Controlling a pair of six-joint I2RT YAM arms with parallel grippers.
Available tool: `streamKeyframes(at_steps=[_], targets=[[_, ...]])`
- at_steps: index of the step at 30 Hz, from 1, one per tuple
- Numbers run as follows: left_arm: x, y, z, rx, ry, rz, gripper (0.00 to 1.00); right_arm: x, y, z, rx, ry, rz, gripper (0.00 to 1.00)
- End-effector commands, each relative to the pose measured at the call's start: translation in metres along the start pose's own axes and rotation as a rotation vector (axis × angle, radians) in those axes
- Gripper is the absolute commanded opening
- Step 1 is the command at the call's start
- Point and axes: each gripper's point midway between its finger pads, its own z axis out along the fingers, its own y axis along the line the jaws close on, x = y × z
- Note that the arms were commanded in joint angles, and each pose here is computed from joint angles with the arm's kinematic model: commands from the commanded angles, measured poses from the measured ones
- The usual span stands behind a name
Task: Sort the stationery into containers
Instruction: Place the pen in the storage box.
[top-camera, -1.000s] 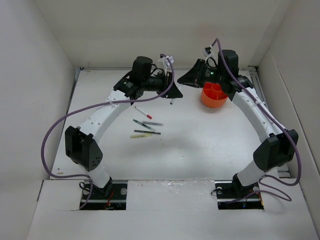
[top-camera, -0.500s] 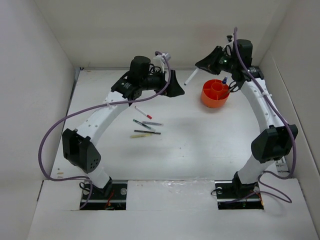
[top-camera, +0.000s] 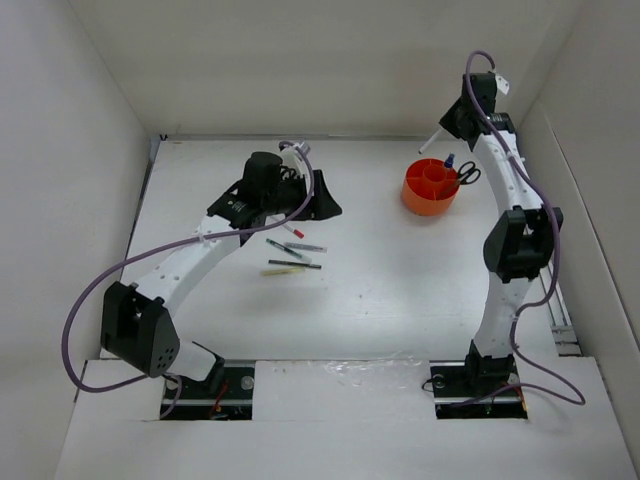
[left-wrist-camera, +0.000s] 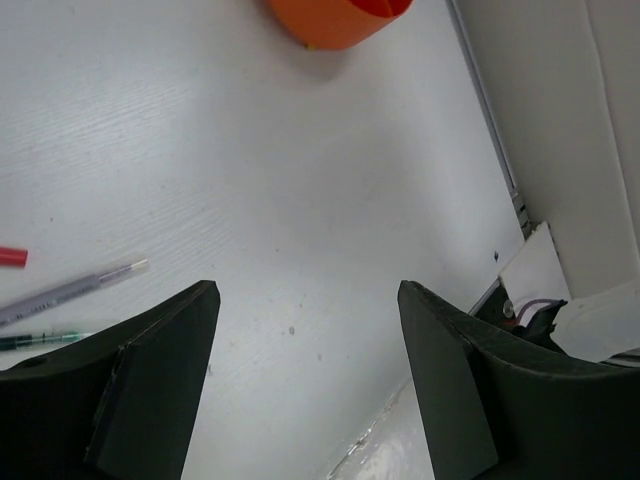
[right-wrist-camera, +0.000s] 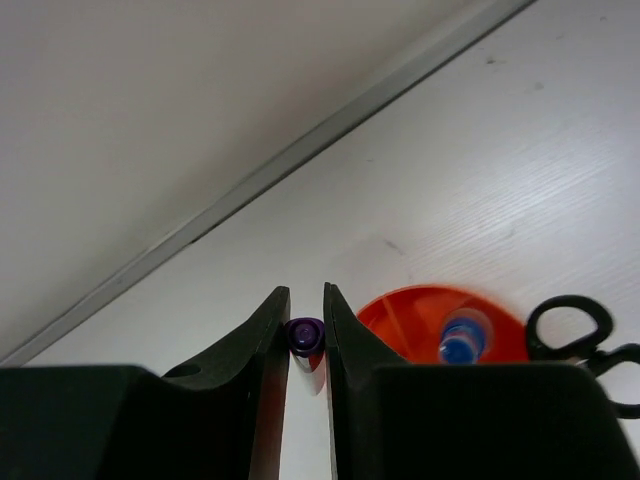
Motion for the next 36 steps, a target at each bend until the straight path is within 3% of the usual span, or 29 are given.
streamKeyframes(at_steps=[1,7,16,27,29,34,36], targets=[[-0.006,-0.003,-0.01,-0.011,-0.057,-0.005,0.69,-0.037,-0.009,-0.01,0.135,-0.141,-0.06,0.0],[0.006,0.013,-0.008,-0.07,-0.032,-0.026,0.68,-0.009,-0.021,0.012,0.249,-0.119,-0.163,0.0],[0.015,0.02,-0.006,-0.087,-0.002,-0.019,0.66,0.033,-0.008,0.022,0.242,-0.068,-0.235,0.0],[0.018,0.021,-0.009,-0.095,-0.007,-0.028,0.66,0.062,-0.024,0.028,0.337,-0.058,-0.295,0.02],[0.018,0.021,-0.009,-0.095,-0.007,-0.028,0.66,0.061,-0.027,0.026,0.347,-0.063,-0.297,0.07],[0.014,0.022,-0.012,-0.107,-0.024,-0.034,0.66,0.049,-0.01,0.006,0.312,-0.099,-0.273,0.5],[0.012,0.021,-0.014,-0.113,-0.037,-0.03,0.66,0.041,0.002,-0.005,0.26,-0.099,-0.255,0.58]])
